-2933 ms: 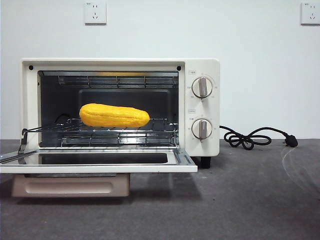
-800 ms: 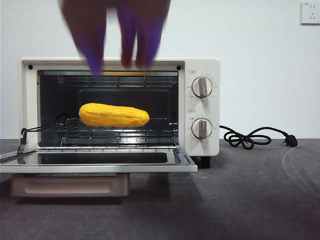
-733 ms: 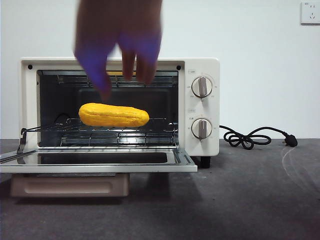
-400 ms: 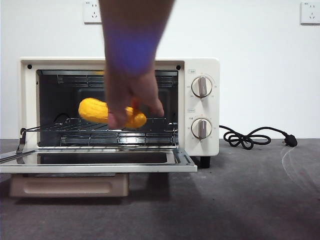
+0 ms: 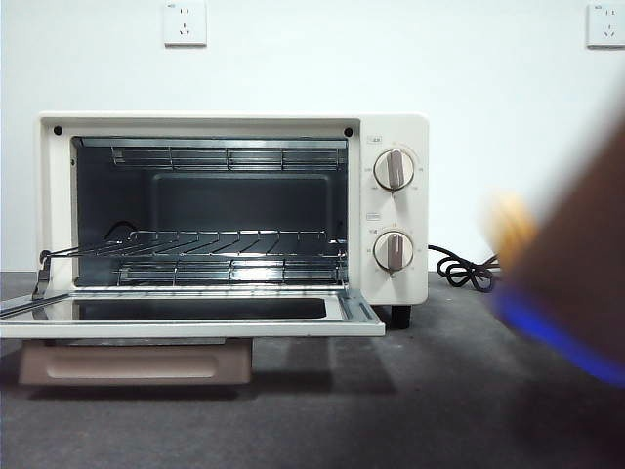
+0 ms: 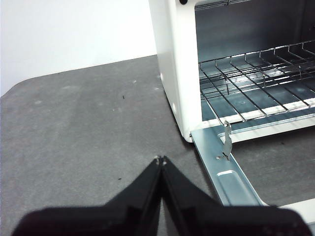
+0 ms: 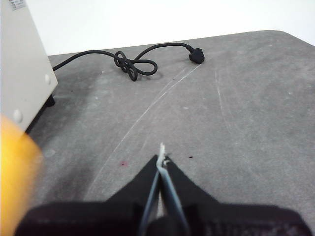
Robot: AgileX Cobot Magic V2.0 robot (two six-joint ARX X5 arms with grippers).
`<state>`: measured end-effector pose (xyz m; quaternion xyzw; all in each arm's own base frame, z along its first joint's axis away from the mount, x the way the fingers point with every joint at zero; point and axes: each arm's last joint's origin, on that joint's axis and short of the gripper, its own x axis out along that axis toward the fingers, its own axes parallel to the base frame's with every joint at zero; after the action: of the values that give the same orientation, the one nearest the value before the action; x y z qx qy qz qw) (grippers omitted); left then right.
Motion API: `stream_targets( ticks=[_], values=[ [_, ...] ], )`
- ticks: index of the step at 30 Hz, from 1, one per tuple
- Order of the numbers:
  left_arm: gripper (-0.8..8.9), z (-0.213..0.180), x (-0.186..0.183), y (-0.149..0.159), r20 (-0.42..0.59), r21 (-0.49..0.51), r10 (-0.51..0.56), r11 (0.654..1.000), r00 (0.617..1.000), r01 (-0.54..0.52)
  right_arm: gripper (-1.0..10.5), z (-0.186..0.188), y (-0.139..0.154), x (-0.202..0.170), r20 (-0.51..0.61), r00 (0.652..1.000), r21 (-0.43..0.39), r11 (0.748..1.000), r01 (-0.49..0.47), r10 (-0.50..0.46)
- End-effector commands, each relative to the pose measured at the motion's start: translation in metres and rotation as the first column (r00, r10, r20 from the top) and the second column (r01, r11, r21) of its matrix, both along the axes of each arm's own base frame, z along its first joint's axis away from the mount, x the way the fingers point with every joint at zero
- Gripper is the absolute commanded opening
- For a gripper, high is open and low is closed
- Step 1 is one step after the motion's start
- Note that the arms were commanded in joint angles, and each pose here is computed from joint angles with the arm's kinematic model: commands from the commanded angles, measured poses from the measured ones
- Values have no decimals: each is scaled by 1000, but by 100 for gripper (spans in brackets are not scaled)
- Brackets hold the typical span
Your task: Take the corn from the table,put the corn in the oven
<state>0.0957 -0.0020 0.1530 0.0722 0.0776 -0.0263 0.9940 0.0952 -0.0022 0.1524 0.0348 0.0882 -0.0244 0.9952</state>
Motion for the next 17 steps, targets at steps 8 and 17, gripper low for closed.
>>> stream_targets(
  ticks=[8, 17],
  values=[
    [-3, -2, 0, 0, -4, -5, -2, 1000, 1000, 2, 1, -2, 0, 0, -1, 1000, 7, 1000, 3, -3],
    [-3, -2, 0, -1, -4, -5, -8, 1000, 1000, 8, 1, -2, 0, 0, -1, 1000, 7, 1000, 3, -3]
  ],
)
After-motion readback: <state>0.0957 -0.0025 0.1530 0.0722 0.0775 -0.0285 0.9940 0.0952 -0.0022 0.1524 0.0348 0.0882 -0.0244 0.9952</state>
